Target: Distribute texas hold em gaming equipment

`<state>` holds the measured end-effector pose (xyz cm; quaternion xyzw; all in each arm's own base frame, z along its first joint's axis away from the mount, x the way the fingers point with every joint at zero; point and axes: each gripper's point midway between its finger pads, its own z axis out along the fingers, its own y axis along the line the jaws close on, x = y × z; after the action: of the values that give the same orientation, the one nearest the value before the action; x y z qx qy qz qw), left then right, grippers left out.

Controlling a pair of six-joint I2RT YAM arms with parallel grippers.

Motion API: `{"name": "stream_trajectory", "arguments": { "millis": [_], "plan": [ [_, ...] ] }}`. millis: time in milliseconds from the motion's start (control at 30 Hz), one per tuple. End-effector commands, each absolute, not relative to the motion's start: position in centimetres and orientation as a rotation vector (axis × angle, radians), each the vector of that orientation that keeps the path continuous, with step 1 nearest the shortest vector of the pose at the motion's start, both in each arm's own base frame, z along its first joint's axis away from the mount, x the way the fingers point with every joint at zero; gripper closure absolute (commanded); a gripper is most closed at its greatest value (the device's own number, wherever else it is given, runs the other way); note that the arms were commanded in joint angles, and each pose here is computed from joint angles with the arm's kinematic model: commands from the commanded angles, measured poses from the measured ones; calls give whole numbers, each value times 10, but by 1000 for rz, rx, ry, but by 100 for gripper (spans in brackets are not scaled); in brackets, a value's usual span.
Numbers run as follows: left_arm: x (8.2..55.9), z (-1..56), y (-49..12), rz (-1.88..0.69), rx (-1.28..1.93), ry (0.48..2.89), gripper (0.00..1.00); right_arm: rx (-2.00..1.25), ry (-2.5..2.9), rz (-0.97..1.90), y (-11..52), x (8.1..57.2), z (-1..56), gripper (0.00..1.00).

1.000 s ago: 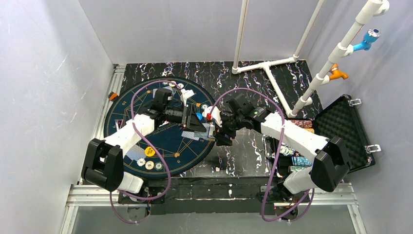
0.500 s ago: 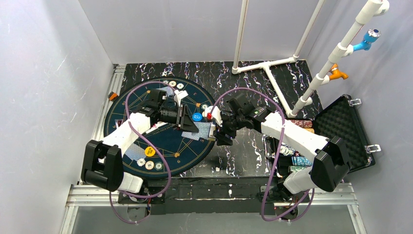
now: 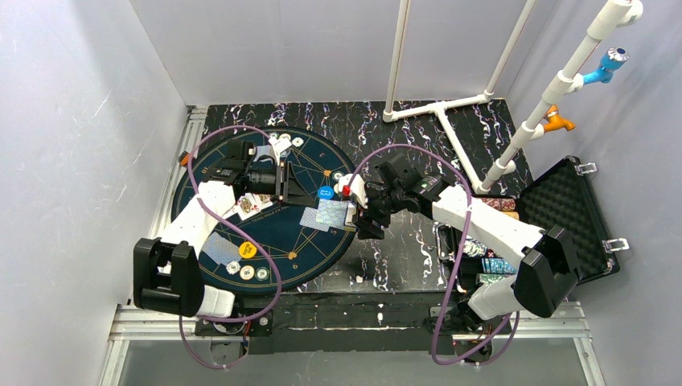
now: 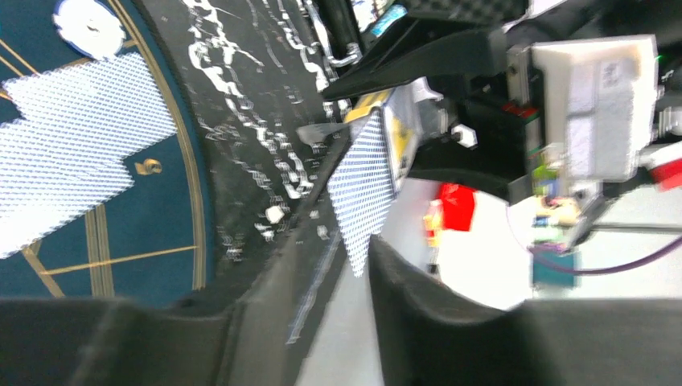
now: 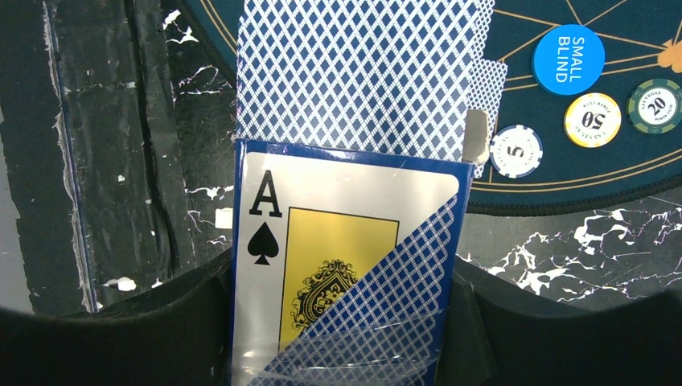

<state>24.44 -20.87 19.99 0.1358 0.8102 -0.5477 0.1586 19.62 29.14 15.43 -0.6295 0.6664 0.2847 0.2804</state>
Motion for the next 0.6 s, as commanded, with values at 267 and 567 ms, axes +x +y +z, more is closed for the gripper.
{"name": "stream_trajectory", "arguments": {
  "millis": [267, 567],
  "plan": [
    [221, 204, -239, -1655, 460, 2303, 20, -1646, 1676, 803, 305, 201, 184, 99],
    [213, 187, -248, -1666, 477, 2360, 51, -1651, 1664, 828, 307, 198, 189, 99]
  ]
}}
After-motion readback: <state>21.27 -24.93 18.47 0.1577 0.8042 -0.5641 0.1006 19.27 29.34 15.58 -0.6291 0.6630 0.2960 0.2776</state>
